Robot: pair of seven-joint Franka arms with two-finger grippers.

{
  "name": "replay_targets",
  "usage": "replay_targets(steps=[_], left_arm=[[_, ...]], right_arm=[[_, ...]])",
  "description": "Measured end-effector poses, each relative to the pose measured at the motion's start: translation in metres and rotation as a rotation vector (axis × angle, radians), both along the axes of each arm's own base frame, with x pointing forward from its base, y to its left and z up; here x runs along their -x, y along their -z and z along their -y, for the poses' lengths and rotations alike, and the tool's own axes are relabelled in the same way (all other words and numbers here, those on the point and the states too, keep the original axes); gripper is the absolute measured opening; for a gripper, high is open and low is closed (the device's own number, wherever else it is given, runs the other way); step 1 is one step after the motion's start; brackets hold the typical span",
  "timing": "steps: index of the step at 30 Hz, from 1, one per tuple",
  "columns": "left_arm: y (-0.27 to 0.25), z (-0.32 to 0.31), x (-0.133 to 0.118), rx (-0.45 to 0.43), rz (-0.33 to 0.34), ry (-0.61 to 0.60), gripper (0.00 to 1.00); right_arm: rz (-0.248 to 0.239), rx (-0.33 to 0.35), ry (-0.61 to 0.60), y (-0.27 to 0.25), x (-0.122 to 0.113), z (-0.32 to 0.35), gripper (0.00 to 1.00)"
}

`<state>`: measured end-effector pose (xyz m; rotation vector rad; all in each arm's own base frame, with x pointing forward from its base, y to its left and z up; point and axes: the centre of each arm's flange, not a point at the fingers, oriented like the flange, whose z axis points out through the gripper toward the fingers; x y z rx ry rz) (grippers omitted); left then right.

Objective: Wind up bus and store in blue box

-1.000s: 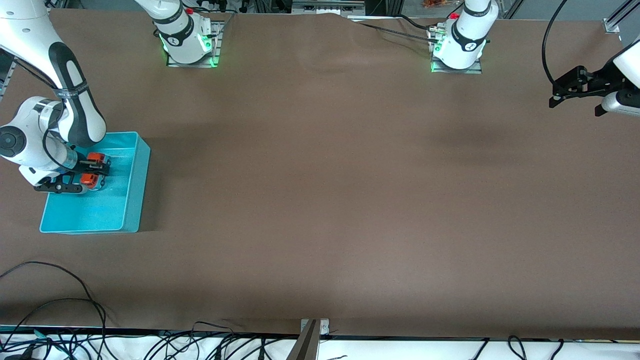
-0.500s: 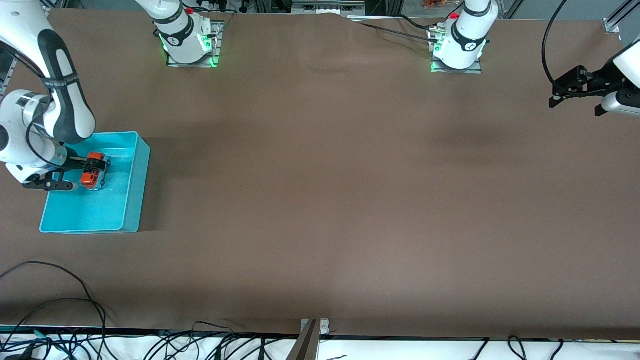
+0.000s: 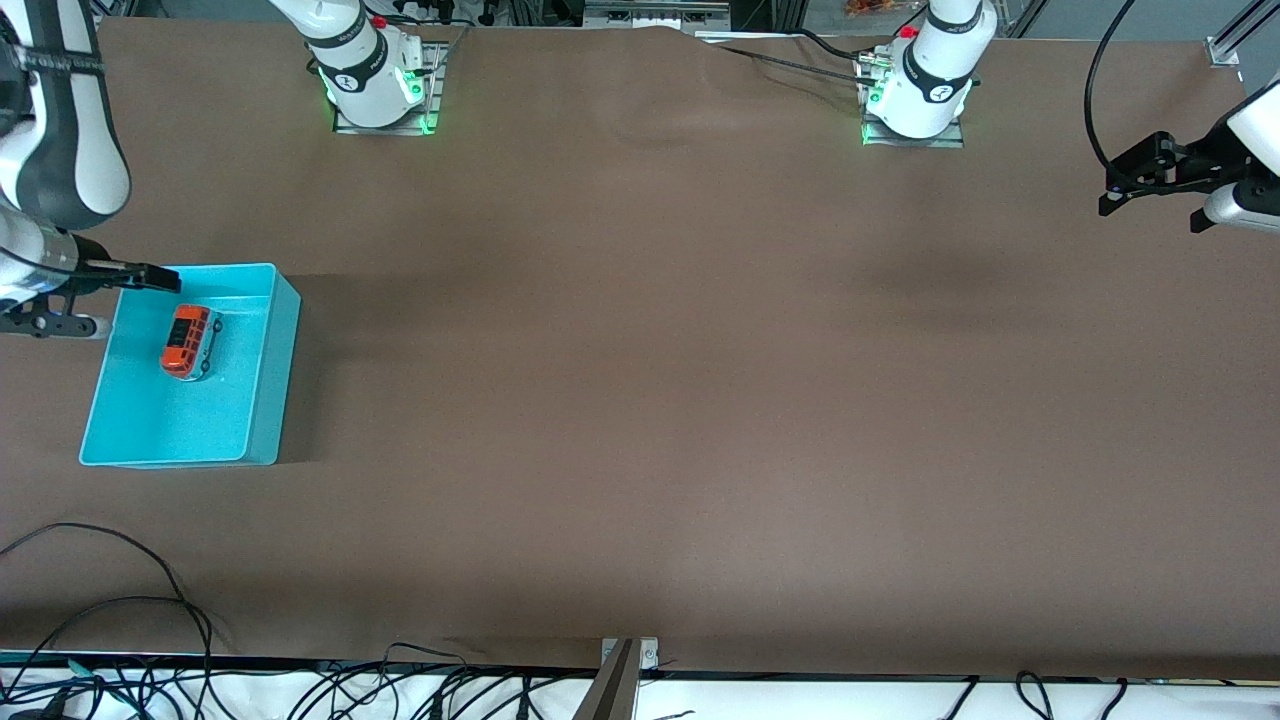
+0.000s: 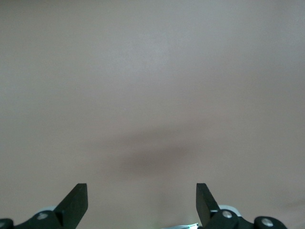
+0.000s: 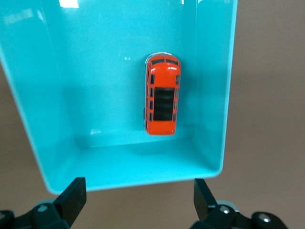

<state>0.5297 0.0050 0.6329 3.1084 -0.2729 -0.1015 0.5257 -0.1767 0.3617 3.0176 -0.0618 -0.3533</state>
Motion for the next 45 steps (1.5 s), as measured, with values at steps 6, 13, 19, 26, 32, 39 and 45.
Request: replay_targets(steps=[6, 13, 19, 26, 32, 39, 45], left_arm=[[0.0, 0.0, 0.0, 0.0, 0.0, 0.0, 1.0], [0.0, 0.0, 0.0, 0.0, 0.0, 0.0, 1.0], [0.0, 0.0, 0.0, 0.0, 0.0, 0.0, 1.0], [0.0, 0.0, 0.0, 0.0, 0.0, 0.0, 1.0], [0.0, 0.0, 0.0, 0.0, 0.0, 0.0, 1.0], [0.0, 0.0, 0.0, 0.0, 0.0, -0.001, 1.0], [0.0, 0.0, 0.0, 0.0, 0.0, 0.0, 1.0]], right_arm=[[0.025, -0.009, 0.013, -0.038, 0.01, -0.002, 1.0], [0.067, -0.039, 0.039, -0.072, 0.013, -0.005, 1.0], [0.084, -0.098, 0.073, -0.096, 0.008, -0.009, 1.0], [0.088, -0.164, 0.098, -0.116, 0.004, -0.015, 1.0], [0.108, -0.182, 0.098, -0.142, -0.002, -0.018, 1.0], [0.117, -0.183, 0.09, -0.152, -0.005, -0.022, 1.0], [0.116, -0.186, 0.062, -0.159, -0.008, -0.043, 1.0]])
